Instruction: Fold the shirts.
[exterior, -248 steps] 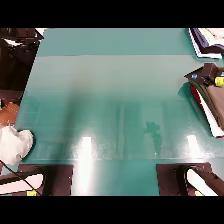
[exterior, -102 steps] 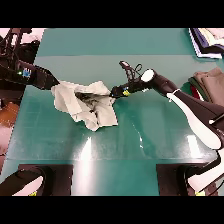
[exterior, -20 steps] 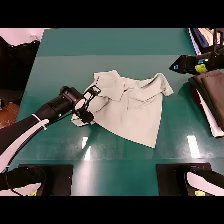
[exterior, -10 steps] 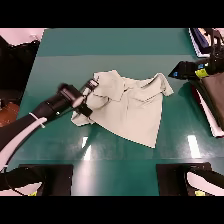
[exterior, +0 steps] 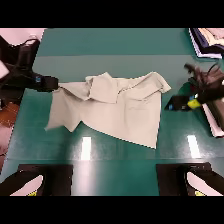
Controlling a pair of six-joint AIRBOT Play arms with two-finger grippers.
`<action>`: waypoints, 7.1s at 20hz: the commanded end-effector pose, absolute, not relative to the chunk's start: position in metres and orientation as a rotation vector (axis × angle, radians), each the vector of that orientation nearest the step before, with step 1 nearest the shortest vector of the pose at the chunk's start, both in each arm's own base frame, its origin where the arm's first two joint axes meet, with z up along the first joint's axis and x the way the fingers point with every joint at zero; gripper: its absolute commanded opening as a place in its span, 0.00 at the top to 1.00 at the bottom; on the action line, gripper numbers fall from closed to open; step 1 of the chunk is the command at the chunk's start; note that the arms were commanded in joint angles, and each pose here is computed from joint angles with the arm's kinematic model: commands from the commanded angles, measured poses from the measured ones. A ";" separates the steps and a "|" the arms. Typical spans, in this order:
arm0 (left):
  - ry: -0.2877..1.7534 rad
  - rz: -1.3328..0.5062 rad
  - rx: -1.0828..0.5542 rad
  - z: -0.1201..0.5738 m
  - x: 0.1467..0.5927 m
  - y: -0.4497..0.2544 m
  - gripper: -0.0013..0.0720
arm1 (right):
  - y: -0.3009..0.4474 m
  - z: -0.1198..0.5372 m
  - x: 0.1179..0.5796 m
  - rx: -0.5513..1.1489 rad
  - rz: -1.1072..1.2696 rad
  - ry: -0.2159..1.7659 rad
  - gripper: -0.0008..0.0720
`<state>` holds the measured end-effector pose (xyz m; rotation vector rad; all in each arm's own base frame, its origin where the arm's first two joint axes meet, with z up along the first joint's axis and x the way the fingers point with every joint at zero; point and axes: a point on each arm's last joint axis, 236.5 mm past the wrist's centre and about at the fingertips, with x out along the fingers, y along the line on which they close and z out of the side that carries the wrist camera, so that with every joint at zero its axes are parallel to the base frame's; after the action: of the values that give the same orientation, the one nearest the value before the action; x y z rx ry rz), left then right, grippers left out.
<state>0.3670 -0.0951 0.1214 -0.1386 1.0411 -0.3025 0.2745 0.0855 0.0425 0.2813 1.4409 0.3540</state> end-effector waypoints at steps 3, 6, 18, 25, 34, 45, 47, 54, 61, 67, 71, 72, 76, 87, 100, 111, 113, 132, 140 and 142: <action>1.040 -0.429 -0.301 0.133 0.354 -0.102 0.95 | 0.090 -0.028 0.192 0.357 0.318 1.620 0.34; 1.039 -0.435 -0.309 0.133 0.354 -0.104 0.95 | 0.101 -0.051 0.161 0.435 0.314 1.679 0.34; 1.040 -0.435 -0.308 0.133 0.354 -0.103 0.95 | 0.147 -0.098 0.177 0.623 0.302 1.641 0.53; 0.805 -0.541 -0.556 0.201 0.383 -0.133 0.95 | 0.169 0.004 0.268 0.520 0.444 1.267 0.96; 0.024 -0.765 -0.554 0.510 0.335 -0.101 0.95 | 0.035 0.424 0.310 0.328 0.242 0.124 0.97; -0.212 -0.641 -0.125 0.592 0.208 -0.129 0.95 | 0.014 0.533 0.231 0.097 0.046 -0.031 0.97; -0.104 -0.581 -0.126 0.562 0.234 -0.115 0.95 | 0.006 0.511 0.250 0.159 0.061 0.088 0.97; 0.481 -0.404 -0.426 0.350 0.370 -0.049 0.95 | -0.023 0.310 0.349 0.501 0.163 0.758 0.97; 0.664 -0.481 -0.433 0.221 0.445 -0.070 0.95 | 0.031 0.173 0.459 0.422 0.208 0.894 0.97; 0.531 -0.321 -0.459 0.183 0.531 -0.049 0.95 | 0.047 0.137 0.537 0.313 0.155 0.746 0.97; 0.527 -0.257 -0.419 0.144 0.561 -0.030 0.95 | 0.039 0.108 0.565 0.326 0.122 0.724 0.97; 0.536 -0.254 -0.400 0.133 0.565 -0.028 0.95 | 0.038 0.101 0.570 0.328 0.115 0.723 0.97; 0.554 -0.253 -0.345 0.111 0.573 -0.024 0.95 | 0.034 0.072 0.582 0.315 0.114 0.771 0.97; 1.009 -0.379 -0.004 0.024 0.491 -0.021 0.95 | 0.044 -0.022 0.521 0.211 0.146 1.203 0.97; 1.332 -0.232 -0.132 -0.006 0.427 -0.005 0.25 | 0.048 -0.007 0.470 0.207 0.190 1.373 0.43; 1.392 -0.051 -0.470 -0.027 0.254 -0.044 0.25 | 0.050 0.058 0.452 0.148 0.236 1.283 0.43; 1.399 -0.033 -0.525 -0.036 0.235 -0.051 0.25 | 0.050 0.058 0.452 0.148 0.237 1.283 0.43; 1.355 -0.005 -0.829 -0.081 0.227 -0.085 0.49 | 0.049 0.057 0.448 0.147 0.238 1.297 0.47; 1.206 -0.180 -0.723 -0.030 0.269 -0.091 0.95 | 0.014 0.021 0.375 0.235 0.181 1.516 0.47; 1.171 -0.238 -0.667 -0.009 0.279 -0.093 0.95 | 0.005 -0.004 0.338 0.291 0.144 1.587 0.46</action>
<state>0.2679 -0.0891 -0.0343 -0.7449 1.2118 -0.1482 0.3809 0.0164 0.0217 0.2277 1.4953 0.1825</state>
